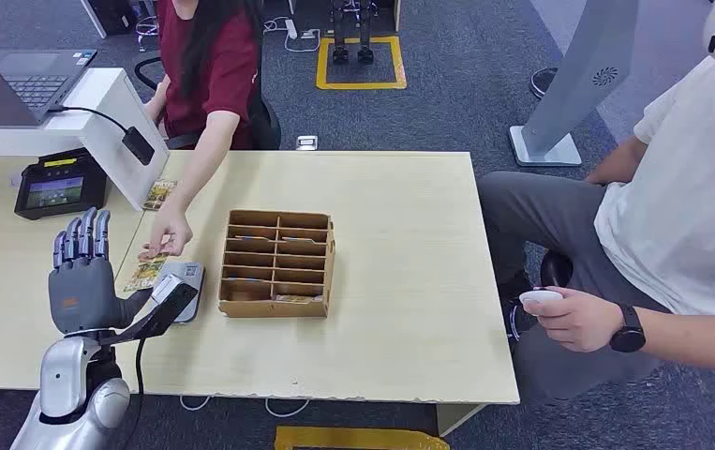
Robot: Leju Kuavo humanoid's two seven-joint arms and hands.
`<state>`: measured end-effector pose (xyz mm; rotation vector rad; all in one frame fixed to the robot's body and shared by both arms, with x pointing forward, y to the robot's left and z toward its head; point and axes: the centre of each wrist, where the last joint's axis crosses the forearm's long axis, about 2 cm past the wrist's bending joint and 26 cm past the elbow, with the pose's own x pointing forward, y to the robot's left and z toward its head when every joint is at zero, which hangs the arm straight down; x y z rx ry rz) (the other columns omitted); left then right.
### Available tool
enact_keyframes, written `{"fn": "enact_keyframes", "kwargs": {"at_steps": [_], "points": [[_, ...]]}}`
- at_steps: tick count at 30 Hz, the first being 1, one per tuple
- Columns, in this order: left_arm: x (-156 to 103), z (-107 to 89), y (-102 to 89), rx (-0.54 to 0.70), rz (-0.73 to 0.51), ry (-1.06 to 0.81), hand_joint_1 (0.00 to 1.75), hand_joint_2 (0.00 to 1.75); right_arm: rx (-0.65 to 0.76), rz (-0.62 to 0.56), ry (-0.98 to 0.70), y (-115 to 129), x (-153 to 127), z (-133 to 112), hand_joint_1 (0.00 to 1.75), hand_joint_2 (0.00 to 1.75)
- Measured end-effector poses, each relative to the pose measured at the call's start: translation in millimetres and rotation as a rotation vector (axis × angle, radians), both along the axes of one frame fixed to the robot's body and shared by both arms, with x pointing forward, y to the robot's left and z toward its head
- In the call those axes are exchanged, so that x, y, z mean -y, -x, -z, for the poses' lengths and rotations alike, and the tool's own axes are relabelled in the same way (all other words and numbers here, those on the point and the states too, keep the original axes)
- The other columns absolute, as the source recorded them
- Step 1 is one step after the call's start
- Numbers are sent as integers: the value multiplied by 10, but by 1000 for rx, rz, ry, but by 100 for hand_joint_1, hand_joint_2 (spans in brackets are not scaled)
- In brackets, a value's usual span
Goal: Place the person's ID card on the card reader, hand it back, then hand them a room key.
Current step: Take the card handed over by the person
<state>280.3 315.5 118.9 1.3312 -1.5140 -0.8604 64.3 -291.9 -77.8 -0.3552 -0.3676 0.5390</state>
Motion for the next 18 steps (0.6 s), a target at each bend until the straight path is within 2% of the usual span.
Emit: {"fn": "enact_keyframes", "kwargs": {"at_steps": [2,3,6,7,18], "points": [[-1,0,0,0,0,1,0,175,0,-1,0,1,0,0,0,175],[-2,0,0,0,0,1,14,175,0,-2,0,1,-1,0,0,175],[-3,0,0,-2,0,2,144,175,0,-4,0,0,0,0,0,175],[-3,1,-1,-5,1,3,175,175,0,-4,0,0,0,0,0,175],[-6,4,-1,-14,14,29,175,175,-1,-2,0,0,4,0,0,175]]}}
